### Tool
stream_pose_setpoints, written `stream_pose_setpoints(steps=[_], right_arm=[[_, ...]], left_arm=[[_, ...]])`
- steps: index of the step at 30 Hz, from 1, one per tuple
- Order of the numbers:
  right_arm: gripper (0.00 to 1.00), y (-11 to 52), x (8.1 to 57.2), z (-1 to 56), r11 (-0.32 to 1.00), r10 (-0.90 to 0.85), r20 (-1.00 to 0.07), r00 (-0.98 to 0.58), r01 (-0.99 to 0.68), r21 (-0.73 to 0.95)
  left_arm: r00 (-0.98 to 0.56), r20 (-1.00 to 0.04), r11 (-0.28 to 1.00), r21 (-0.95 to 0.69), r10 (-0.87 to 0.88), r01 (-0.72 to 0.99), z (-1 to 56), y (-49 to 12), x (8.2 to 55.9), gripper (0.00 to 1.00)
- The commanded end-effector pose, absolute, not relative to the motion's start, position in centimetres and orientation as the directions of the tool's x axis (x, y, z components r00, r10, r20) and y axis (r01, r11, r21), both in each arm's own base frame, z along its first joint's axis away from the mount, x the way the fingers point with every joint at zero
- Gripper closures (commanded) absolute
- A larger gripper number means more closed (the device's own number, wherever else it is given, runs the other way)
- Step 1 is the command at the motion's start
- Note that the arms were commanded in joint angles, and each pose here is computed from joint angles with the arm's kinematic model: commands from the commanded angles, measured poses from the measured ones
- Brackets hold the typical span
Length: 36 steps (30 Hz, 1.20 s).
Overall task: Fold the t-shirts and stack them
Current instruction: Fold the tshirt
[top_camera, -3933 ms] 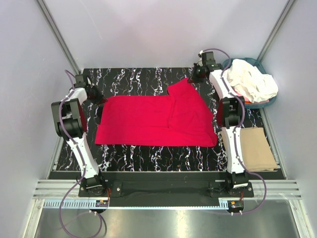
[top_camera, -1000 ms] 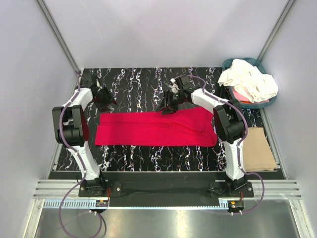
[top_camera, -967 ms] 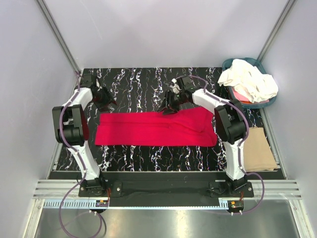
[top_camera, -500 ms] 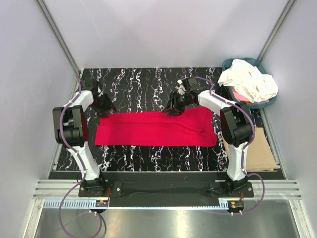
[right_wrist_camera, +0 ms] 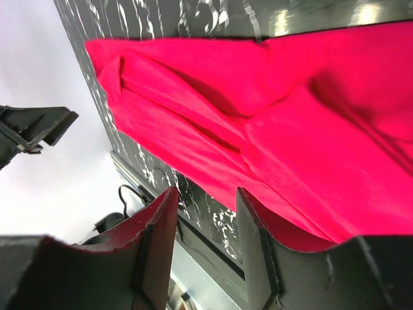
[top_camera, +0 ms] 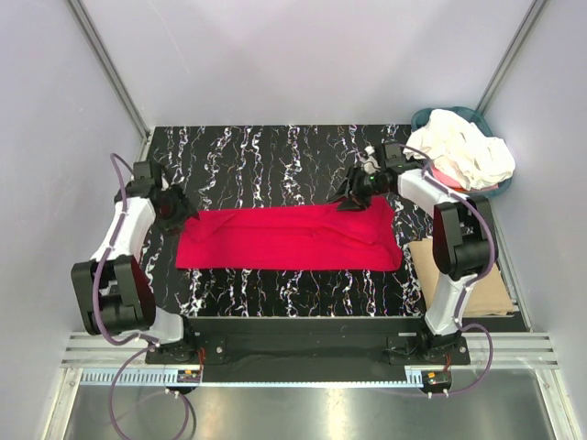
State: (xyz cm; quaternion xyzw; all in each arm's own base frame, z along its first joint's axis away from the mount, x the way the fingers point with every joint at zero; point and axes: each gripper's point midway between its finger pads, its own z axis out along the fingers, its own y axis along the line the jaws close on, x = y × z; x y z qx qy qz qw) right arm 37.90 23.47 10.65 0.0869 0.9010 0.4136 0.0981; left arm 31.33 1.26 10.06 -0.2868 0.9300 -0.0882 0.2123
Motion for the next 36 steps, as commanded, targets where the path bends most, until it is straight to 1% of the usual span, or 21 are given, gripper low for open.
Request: stream_pose_setpoints(steps=[1, 3, 4, 5, 7, 9, 10, 12, 14, 21, 23, 24, 27, 36], right_arm=[[0.51, 22.4, 37.8, 13.1, 0.620, 0.251, -0.160, -0.955, 0.031, 0.784], [0.51, 21.9, 37.6, 13.1, 0.621, 0.255, -0.160, -0.954, 0.035, 0.783], [0.51, 21.8, 37.4, 13.2, 0.622, 0.254, -0.161, -0.954, 0.034, 0.782], [0.51, 21.5, 37.3, 13.3, 0.623, 0.259, -0.165, -0.952, 0.034, 0.781], [0.51, 21.2, 37.0, 13.4, 0.624, 0.263, -0.162, -0.951, 0.040, 0.780], [0.51, 20.7, 36.8, 13.5, 0.627, 0.270, -0.173, -0.947, 0.036, 0.778], [0.51, 20.5, 36.7, 13.6, 0.628, 0.273, -0.174, -0.946, 0.038, 0.777], [0.50, 19.8, 36.6, 13.5, 0.625, 0.281, -0.174, -0.944, 0.043, 0.780], [0.51, 19.2, 36.2, 13.5, 0.625, 0.292, -0.172, -0.941, 0.052, 0.779], [0.51, 17.2, 35.4, 13.0, 0.623, 0.327, -0.161, -0.931, 0.084, 0.778], [0.51, 16.7, 35.2, 12.9, 0.624, 0.337, -0.161, -0.928, 0.091, 0.776], [0.51, 16.6, 35.2, 12.9, 0.624, 0.339, -0.163, -0.927, 0.092, 0.776], [0.52, 16.3, 35.1, 12.7, 0.623, 0.342, -0.161, -0.926, 0.095, 0.776], [0.52, 16.1, 34.9, 12.5, 0.627, 0.347, -0.157, -0.924, 0.104, 0.772]], left_arm=[[-0.719, -0.343, 0.794, -0.338, -0.604, -0.506, 10.1, 1.1, 34.8, 0.35], [-0.722, -0.307, 0.778, -0.363, -0.619, -0.513, 10.0, 0.6, 36.1, 0.37], [-0.737, -0.251, 0.767, -0.368, -0.627, -0.526, 8.9, 0.1, 36.1, 0.39], [-0.735, -0.222, 0.754, -0.366, -0.640, -0.546, 8.6, 0.0, 36.0, 0.40], [-0.719, -0.185, 0.729, -0.348, -0.670, -0.589, 8.0, -0.1, 35.0, 0.46], [-0.682, -0.153, 0.685, -0.347, -0.715, -0.640, 7.0, -0.4, 33.5, 0.49], [-0.656, -0.187, 0.672, -0.366, -0.731, -0.644, 7.6, -0.1, 33.7, 0.51], [-0.598, -0.152, 0.604, -0.390, -0.787, -0.695, 6.8, 0.1, 32.8, 0.52], [-0.566, -0.146, 0.568, -0.422, -0.811, -0.706, 6.9, 0.1, 33.1, 0.54], [-0.541, -0.096, 0.534, -0.379, -0.835, -0.756, 4.9, 0.7, 32.0, 0.56], [-0.531, -0.101, 0.525, -0.385, -0.842, -0.759, 4.5, 1.0, 32.1, 0.58], [-0.528, -0.094, 0.520, -0.383, -0.844, -0.763, 4.2, 1.0, 32.0, 0.61], [-0.533, -0.071, 0.516, -0.385, -0.843, -0.765, 3.6, 0.8, 32.3, 0.66], [-0.509, -0.070, 0.497, -0.364, -0.858, -0.788, 3.0, 1.7, 32.4, 0.64]])
